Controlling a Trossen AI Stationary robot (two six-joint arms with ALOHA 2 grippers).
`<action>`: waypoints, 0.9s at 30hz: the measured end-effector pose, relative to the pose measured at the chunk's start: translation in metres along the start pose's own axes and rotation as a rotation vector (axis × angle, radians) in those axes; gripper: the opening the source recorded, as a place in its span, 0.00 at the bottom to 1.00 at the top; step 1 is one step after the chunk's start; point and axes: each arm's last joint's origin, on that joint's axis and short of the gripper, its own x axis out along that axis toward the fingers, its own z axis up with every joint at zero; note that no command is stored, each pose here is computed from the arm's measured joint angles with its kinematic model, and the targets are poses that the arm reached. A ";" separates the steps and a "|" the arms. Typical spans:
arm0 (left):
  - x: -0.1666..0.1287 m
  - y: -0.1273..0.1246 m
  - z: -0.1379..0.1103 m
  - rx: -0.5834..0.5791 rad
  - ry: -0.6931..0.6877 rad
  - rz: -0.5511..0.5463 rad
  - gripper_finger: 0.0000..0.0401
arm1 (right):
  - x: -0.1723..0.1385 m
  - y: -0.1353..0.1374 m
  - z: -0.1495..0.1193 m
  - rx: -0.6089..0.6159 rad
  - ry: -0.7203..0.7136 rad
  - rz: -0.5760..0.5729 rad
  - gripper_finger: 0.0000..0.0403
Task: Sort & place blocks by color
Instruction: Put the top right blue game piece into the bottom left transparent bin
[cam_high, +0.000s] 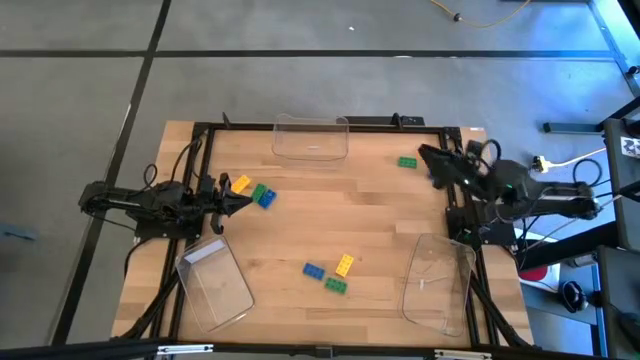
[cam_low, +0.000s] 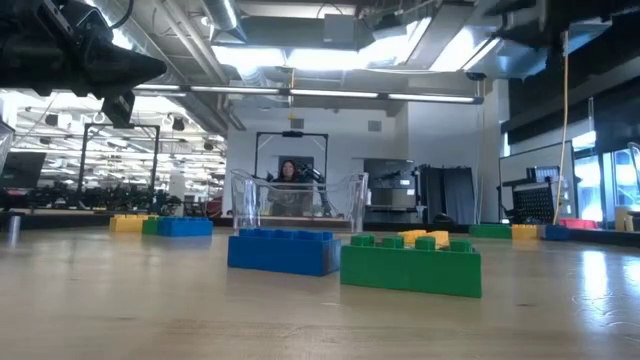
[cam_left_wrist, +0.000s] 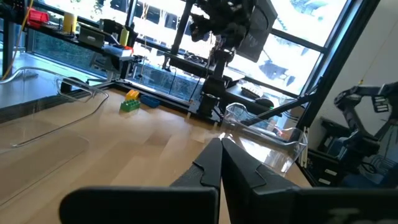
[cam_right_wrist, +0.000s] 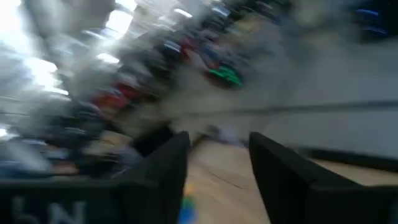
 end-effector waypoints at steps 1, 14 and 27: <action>0.000 0.000 0.000 0.000 0.000 0.001 0.00 | 0.004 0.001 0.004 -0.009 0.039 -0.087 0.49; 0.000 0.000 0.000 0.000 0.000 0.001 0.00 | 0.088 -0.046 0.005 -0.089 0.690 -0.897 0.60; 0.000 0.000 0.000 0.000 0.000 0.001 0.00 | 0.096 -0.112 -0.042 0.053 0.755 -1.271 0.60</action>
